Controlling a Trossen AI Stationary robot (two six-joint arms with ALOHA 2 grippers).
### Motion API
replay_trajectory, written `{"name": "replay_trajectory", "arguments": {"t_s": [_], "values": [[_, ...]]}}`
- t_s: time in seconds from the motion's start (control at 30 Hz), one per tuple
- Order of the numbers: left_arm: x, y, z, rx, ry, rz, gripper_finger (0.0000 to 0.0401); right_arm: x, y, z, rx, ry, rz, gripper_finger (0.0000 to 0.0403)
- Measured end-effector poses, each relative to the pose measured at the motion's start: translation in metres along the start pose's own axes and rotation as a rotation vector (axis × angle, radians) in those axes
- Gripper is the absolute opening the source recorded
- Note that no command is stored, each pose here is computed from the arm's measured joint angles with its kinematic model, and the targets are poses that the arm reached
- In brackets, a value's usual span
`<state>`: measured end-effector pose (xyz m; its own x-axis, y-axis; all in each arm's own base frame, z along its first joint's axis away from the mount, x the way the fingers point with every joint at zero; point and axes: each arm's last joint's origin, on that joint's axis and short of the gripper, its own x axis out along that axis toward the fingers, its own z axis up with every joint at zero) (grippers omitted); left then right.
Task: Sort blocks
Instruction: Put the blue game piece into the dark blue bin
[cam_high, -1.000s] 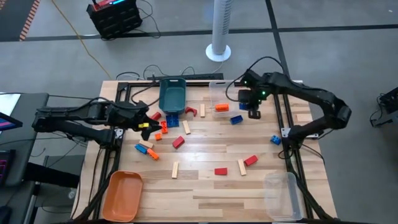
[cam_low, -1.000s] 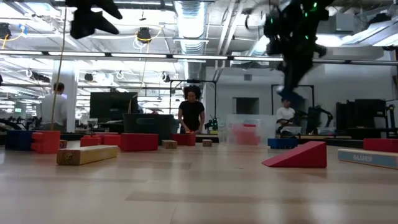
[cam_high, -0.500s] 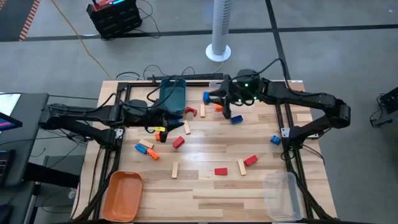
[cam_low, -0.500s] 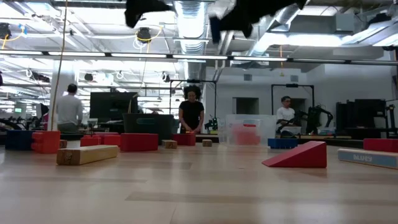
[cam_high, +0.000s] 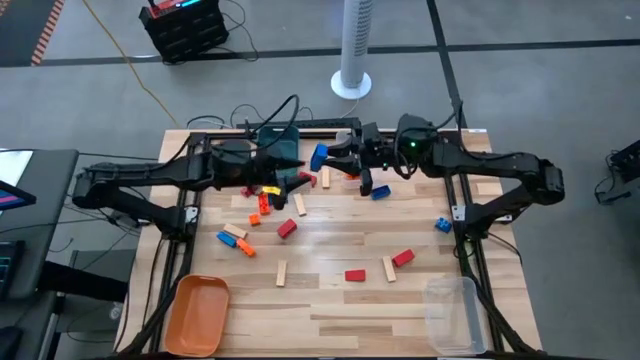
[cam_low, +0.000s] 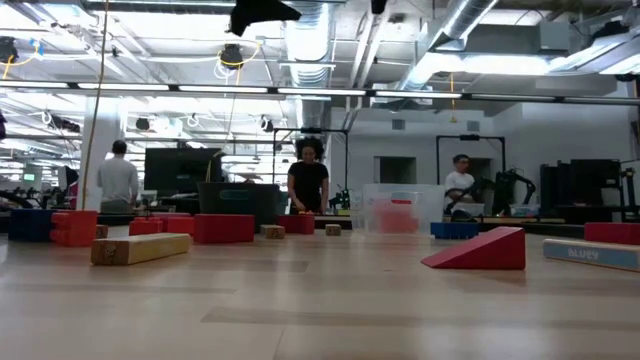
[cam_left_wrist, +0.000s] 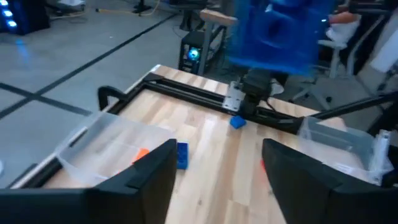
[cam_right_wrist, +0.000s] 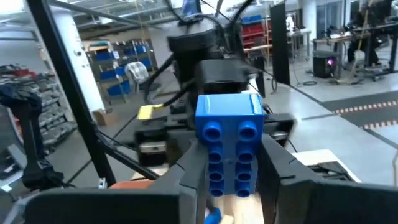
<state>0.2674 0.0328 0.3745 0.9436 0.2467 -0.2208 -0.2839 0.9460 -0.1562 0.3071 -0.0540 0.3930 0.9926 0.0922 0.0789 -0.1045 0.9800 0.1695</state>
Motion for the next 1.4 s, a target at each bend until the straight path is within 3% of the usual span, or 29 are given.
{"name": "replay_trajectory", "arguments": {"t_s": [0.23, 0.33, 0.77, 0.9, 1.13, 1.27, 1.4], "values": [[0.022, -0.006, 0.019, 0.048, 0.009, -0.048, 0.0293, 0.001, 0.004, 0.001, 0.004, -0.013, 0.014, 0.0093], [0.033, -0.011, 0.023, 0.059, 0.025, -0.112, 0.0296, 0.001, 0.002, 0.001, 0.003, -0.017, 0.001, 0.0093], [0.047, -0.016, 0.04, 0.075, -0.011, -0.112, 0.0291, 0.0, 0.002, -0.002, 0.012, 0.016, -0.008, 0.0093], [0.046, -0.016, 0.04, 0.066, -0.001, -0.111, 0.0257, 0.001, 0.002, -0.004, -0.007, 0.035, -0.01, 0.0093], [0.047, -0.013, 0.037, 0.053, 0.035, -0.098, 0.0121, 0.001, 0.002, -0.006, 0.002, 0.05, -0.013, 0.0095], [0.047, -0.008, 0.037, 0.022, 0.049, -0.087, 0.0122, 0.0, 0.001, -0.006, 0.013, 0.055, -0.018, 0.0128], [0.045, -0.002, 0.04, -0.002, 0.041, -0.079, 0.0122, -0.004, -0.002, -0.002, 0.01, 0.061, -0.03, 0.0193]]}}
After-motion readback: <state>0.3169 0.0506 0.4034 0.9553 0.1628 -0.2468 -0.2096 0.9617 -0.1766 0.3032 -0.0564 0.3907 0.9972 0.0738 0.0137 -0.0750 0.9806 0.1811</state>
